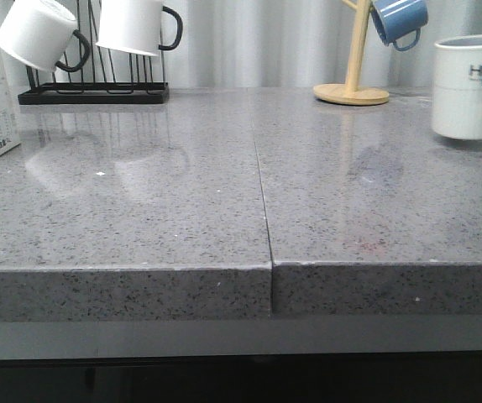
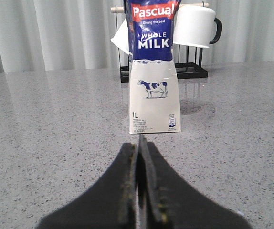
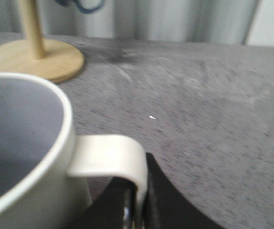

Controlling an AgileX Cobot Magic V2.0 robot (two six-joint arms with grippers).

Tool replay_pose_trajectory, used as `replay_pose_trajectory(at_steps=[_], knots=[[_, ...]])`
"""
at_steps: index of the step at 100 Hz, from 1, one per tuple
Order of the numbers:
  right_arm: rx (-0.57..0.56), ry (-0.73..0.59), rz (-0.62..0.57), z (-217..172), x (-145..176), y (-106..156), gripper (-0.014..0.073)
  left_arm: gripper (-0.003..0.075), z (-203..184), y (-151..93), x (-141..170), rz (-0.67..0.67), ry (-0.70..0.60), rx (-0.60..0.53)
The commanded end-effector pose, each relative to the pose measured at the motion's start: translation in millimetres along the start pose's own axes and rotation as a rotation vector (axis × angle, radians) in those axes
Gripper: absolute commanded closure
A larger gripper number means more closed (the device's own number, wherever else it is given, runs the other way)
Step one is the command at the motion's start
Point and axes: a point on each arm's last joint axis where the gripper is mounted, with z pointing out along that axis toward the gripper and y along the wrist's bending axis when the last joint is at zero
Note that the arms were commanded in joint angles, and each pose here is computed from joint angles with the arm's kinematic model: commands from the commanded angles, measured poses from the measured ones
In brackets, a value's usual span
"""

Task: Place milk next to cup
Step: 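Grasp the HOME mug by its handle with the right gripper and lift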

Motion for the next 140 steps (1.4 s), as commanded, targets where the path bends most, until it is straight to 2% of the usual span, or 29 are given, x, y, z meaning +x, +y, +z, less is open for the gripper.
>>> replay_pose_trajectory(at_steps=[1, 27, 67, 84, 109, 125, 140], knots=[[-0.001, -0.183, -0.019, -9.3, -38.6, 7.2, 0.0705, 0.0741, -0.7, 0.3, 7.8, -0.008, -0.065, 0.002], [-0.034, -0.211, -0.016, -15.0, -50.9, 45.9, 0.0705, 0.0741, -0.7, 0.3, 7.8, -0.008, -0.065, 0.002], [-0.176, -0.211, -0.021, -25.0, -62.2, 109.8, 0.0705, 0.0741, -0.7, 0.3, 7.8, -0.008, -0.065, 0.002], [-0.183, -0.229, 0.065, -28.1, -75.6, 136.3, 0.0705, 0.0741, -0.7, 0.3, 7.8, -0.008, -0.065, 0.002], [-0.208, -0.194, 0.086, -17.5, -59.9, 179.7, 0.0705, 0.0741, -0.7, 0.3, 7.8, -0.008, -0.065, 0.002], [-0.161, -0.192, 0.112, -9.0, -50.2, 191.3, 0.0705, 0.0741, -0.7, 0.3, 7.8, -0.008, -0.065, 0.002], [-0.177, -0.168, 0.114, -4.8, -43.0, 203.2, 0.0705, 0.0741, -0.7, 0.3, 7.8, -0.008, -0.065, 0.002]])
